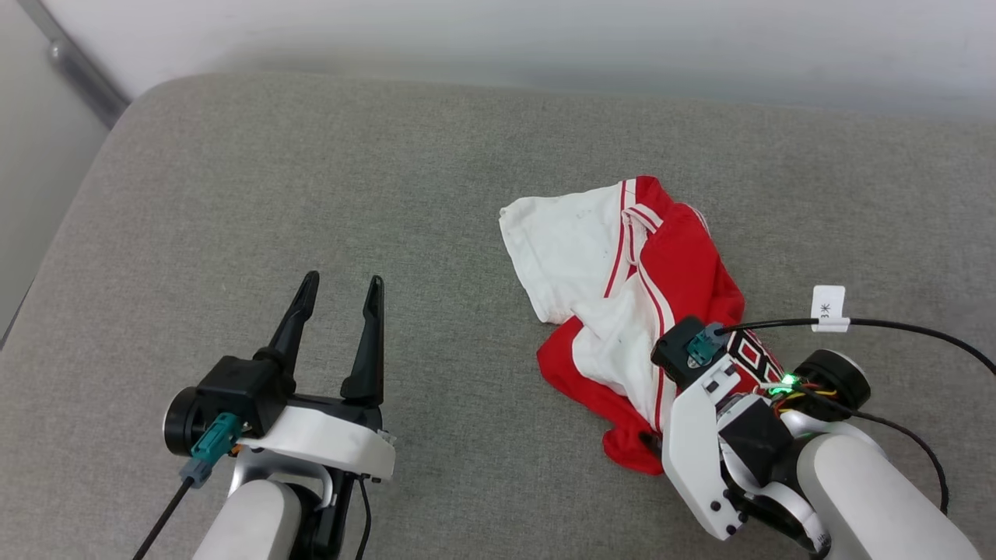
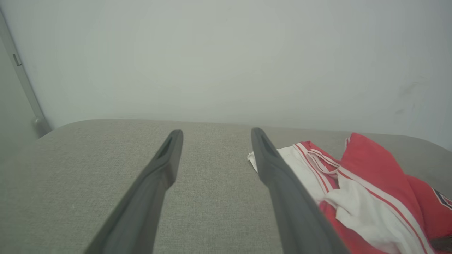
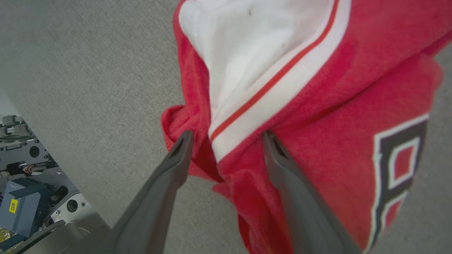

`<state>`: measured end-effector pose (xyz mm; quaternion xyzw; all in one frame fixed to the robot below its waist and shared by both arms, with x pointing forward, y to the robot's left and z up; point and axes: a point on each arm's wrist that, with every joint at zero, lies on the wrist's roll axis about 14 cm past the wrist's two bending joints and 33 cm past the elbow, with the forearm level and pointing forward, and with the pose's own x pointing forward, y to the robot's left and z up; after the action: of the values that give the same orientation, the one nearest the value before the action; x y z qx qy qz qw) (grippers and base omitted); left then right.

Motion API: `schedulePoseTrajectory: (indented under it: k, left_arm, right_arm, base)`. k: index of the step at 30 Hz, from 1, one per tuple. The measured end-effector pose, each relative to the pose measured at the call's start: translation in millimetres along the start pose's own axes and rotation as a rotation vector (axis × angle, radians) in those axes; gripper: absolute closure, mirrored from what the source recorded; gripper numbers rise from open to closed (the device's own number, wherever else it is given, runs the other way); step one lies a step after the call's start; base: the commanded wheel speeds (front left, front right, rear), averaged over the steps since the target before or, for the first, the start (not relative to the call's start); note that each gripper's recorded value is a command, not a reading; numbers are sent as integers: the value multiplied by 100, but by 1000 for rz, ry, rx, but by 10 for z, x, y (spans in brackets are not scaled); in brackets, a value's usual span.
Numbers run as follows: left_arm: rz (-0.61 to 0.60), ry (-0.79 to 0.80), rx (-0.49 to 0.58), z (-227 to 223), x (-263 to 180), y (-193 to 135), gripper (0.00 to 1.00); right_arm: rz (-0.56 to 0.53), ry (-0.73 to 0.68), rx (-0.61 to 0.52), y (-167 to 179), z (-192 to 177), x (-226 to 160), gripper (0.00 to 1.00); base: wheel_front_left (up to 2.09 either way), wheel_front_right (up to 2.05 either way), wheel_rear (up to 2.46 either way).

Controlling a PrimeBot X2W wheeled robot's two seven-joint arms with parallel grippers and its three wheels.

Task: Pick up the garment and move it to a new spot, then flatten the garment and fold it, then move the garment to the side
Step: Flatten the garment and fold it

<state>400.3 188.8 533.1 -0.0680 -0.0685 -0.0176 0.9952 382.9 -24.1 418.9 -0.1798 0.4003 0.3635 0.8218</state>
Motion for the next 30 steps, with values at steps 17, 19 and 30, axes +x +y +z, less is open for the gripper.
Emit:
schedulePoseTrajectory:
  k: [17,19,30]
  left_arm:
    - [-14,-4,-8,-25,-4,-65,0]
    - [-30,-10,-9,-7,14,-112,0]
    - [-80,2,-26,-75,82,-278,0]
  right_arm:
    - [-209,-312,196,-759,475,-465,100]
    - [-276,-359,288,-995,418,-623,100]
    - [-511,-328,895,-1470,-1102,-912,100]
  base:
    - [0,0,0]
    - [0,0,0]
    - [0,0,0]
